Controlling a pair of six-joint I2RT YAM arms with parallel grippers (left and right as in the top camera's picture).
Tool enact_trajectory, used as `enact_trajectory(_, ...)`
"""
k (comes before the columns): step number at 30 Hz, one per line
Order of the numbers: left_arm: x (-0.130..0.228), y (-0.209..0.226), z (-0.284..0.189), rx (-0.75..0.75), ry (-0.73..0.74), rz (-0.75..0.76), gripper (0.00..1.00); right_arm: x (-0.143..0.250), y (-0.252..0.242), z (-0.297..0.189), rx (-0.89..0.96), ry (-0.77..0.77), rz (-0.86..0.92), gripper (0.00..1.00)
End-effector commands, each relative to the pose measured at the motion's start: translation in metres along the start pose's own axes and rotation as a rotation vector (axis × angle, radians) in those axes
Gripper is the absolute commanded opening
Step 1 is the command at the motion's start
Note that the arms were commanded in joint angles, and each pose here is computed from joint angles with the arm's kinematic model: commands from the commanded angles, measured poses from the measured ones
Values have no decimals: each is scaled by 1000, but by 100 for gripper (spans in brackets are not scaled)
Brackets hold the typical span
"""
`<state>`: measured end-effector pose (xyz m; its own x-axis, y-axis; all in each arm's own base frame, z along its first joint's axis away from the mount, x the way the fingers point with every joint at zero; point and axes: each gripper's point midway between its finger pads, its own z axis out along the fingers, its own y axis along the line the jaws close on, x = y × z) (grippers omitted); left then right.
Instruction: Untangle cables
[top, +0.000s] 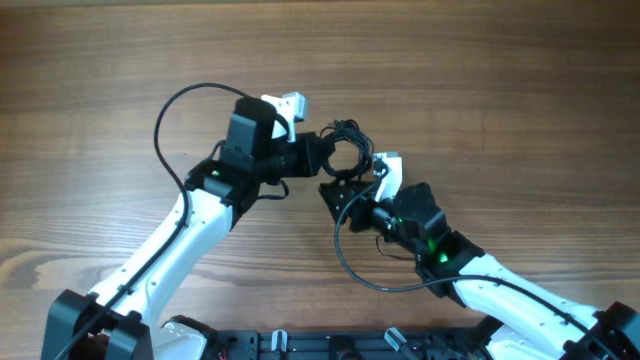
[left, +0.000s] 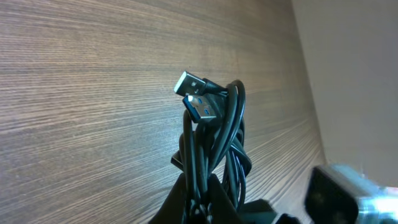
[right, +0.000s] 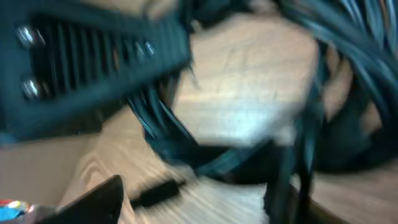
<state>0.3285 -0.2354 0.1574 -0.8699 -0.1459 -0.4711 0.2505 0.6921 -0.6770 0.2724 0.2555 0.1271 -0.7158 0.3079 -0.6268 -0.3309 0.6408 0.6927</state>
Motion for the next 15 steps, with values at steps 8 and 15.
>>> enact_trajectory(8, -13, 15, -1, -87, -63, 49, 4, -8, 2, 3, 22, -10, 15, 5)
enact_trajectory(15, -38, 47, -19, -160, -113, 241, 4, 18, 45, -16, -199, 187, 59, 5)
